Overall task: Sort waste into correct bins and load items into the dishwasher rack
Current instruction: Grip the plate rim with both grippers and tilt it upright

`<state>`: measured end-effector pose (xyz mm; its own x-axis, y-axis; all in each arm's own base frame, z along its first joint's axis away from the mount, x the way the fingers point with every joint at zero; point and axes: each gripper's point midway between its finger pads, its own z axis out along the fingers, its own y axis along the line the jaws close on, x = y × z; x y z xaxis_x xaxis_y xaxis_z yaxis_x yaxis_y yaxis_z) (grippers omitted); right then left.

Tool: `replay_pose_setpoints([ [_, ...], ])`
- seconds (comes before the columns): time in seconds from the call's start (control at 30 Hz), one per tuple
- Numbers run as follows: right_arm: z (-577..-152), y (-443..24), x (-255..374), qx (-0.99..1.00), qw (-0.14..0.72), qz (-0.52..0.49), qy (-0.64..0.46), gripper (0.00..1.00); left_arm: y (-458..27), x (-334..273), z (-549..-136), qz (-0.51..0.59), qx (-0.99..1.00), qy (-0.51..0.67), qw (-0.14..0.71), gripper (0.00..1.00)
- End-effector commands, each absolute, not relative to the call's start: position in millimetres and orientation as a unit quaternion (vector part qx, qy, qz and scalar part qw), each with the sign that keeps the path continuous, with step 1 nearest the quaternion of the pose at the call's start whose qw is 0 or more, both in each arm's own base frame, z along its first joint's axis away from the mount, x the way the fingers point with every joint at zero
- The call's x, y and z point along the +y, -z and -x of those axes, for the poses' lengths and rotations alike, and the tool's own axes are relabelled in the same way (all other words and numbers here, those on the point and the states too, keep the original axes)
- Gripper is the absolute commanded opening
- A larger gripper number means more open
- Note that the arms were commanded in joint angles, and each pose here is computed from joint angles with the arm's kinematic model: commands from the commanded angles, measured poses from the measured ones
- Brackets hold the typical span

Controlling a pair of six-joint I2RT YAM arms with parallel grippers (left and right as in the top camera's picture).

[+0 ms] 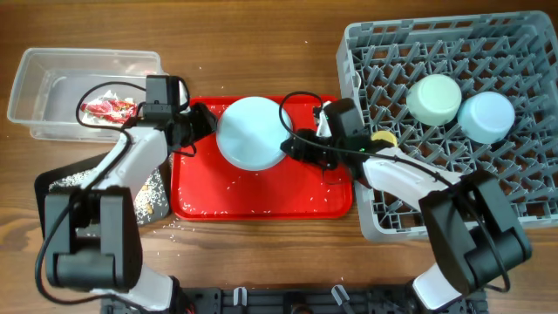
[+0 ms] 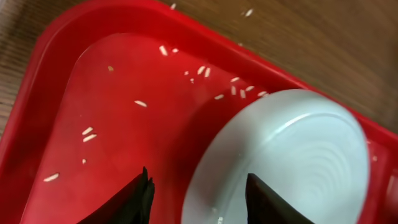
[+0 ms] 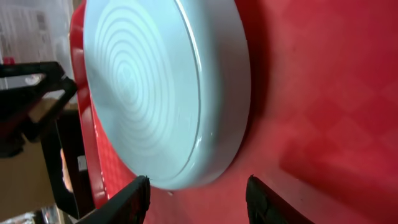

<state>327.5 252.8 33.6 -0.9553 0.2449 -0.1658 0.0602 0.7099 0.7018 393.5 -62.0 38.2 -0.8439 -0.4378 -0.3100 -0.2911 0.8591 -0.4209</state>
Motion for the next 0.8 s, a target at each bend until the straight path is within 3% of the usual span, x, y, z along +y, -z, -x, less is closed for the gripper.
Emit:
replay_pose_setpoints([
  [0.0,-332.0,-21.5,258.7,0.920,0.125,-0.134,-0.347,0.52,-23.0,-58.1,-392.0,0.200,0.946,0.173,0.187,0.48],
  [0.3,-324.0,12.1,273.8,0.923,0.102,-0.159,-0.335,0.52,-15.8,-63.2,-389.2,0.196,0.949,0.175,0.176,0.47],
  [0.63,-339.9,-37.8,314.1,0.877,0.172,-0.020,-0.448,0.52,-3.0,-69.5,-385.6,0.193,0.951,0.183,0.157,0.47],
  [0.67,-339.8,-45.5,319.2,0.868,0.175,-0.008,-0.464,0.49,-3.1,-69.9,-385.4,0.192,0.951,0.185,0.156,0.46],
  [0.73,-339.8,-59.7,327.5,0.851,0.182,0.013,-0.493,0.29,-4.5,-74.6,-384.7,0.189,0.950,0.198,0.152,0.45],
  [0.77,-339.1,-64.2,330.0,0.845,0.183,0.020,-0.502,0.26,-5.6,-78.0,-384.3,0.187,0.949,0.207,0.149,0.45],
])
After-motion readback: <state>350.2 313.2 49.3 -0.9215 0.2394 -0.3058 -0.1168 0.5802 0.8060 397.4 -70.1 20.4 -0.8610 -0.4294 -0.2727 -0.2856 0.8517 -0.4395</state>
